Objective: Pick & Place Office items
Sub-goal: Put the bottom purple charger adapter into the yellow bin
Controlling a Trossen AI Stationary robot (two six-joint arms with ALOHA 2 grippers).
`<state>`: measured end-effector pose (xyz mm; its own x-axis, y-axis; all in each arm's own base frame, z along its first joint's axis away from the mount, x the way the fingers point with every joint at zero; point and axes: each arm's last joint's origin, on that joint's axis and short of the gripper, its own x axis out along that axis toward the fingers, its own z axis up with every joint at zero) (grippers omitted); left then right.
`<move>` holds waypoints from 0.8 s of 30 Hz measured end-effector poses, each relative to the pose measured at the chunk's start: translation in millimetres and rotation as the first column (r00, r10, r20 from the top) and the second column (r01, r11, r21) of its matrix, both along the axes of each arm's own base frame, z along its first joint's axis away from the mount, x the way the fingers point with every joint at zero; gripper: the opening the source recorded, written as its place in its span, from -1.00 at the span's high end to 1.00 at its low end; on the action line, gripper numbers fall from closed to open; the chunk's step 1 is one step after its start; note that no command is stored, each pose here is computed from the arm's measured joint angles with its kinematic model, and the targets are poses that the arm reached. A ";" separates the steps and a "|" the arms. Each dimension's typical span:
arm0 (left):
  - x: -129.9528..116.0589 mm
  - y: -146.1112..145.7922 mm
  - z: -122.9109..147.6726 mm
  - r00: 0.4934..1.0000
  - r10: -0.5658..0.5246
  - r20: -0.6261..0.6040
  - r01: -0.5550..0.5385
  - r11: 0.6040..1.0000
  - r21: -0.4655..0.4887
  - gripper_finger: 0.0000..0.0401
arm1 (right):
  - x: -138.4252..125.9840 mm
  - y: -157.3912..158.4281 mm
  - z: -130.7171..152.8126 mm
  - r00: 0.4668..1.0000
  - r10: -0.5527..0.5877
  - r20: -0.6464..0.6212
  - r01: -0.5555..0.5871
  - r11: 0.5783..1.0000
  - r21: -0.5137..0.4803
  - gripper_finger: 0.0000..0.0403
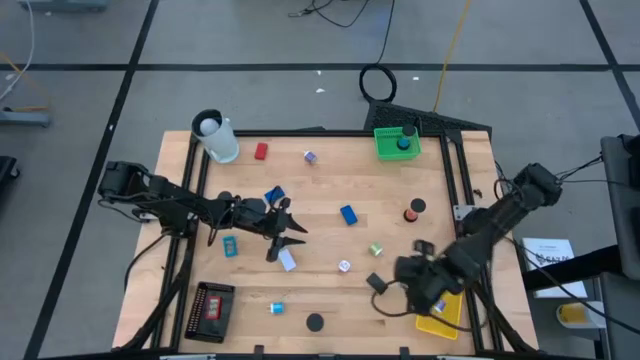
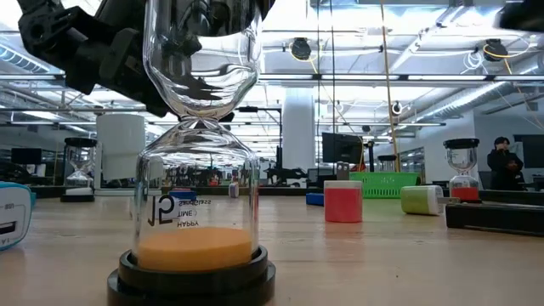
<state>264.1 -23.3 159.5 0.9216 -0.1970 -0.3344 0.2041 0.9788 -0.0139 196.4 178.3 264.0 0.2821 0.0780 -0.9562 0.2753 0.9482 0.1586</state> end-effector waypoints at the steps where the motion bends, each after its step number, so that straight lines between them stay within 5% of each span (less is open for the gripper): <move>1: 0.0 0.0 0.0 1.000 0.000 0.000 0.000 1.000 0.000 0.33 | -6.6 5.3 -0.2 0.999 -0.036 -0.023 0.037 0.999 0.021 0.28; 9: -0.1 0.1 -0.2 1.000 0.000 -0.001 0.000 1.000 0.000 0.38 | -53.4 23.9 -28.7 0.957 -0.238 -0.165 0.239 0.971 -0.015 0.29; 17: -0.1 0.2 -0.2 1.000 0.002 -0.002 -0.002 1.000 -0.003 0.38 | -67.3 16.0 -80.4 0.938 -0.252 -0.238 0.258 0.966 -0.006 0.28; 24: -0.1 0.2 -0.3 1.000 0.006 -0.005 -0.006 1.000 -0.014 0.38 | -69.4 12.6 -83.1 0.933 -0.266 -0.244 0.273 0.962 -0.007 0.04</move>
